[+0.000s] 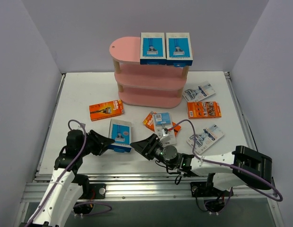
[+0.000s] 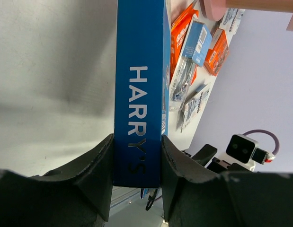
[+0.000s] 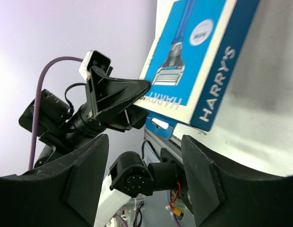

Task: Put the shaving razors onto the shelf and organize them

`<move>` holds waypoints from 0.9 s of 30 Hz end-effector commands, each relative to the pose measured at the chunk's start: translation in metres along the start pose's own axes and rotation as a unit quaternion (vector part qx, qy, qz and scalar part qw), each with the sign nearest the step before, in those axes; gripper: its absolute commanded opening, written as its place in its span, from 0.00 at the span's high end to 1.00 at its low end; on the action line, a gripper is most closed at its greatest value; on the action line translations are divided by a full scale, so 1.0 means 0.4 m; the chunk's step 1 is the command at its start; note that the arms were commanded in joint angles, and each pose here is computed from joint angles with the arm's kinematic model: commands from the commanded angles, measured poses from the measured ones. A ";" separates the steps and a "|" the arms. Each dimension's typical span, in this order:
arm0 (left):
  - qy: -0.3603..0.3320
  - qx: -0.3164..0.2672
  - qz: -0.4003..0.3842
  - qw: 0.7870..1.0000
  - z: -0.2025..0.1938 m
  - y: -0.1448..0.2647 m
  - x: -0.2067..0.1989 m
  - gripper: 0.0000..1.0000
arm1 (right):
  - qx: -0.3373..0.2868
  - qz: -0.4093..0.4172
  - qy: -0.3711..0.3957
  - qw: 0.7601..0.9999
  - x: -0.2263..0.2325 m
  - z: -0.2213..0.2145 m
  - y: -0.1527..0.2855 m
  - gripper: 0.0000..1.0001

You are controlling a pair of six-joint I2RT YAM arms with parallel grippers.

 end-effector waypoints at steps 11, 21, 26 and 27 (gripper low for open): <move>-0.168 -0.081 -0.028 0.982 0.086 0.173 -0.208 0.98 | -0.061 -0.054 0.025 0.996 -0.082 0.101 0.068 0.40; -0.274 -0.208 -0.043 0.938 0.207 0.341 -0.438 0.98 | -0.062 -0.071 0.018 0.995 -0.113 0.164 0.089 0.40; -0.295 -0.244 -0.048 0.922 0.287 0.360 -0.552 0.98 | -0.051 -0.087 0.046 0.994 -0.102 0.186 0.095 0.39; -0.298 -0.251 -0.053 0.920 0.299 0.364 -0.573 0.98 | -0.049 -0.089 0.050 0.994 -0.099 0.190 0.094 0.39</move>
Point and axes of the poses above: each gripper's point midway between its finger pads, its own y axis back along the fingers, its own x axis along the line the jaws close on, z = x × y, the point moved 6 cm from there along y, back along the fingers, and after that the axes turned 7 degrees about -y, right-handed, at the moved point
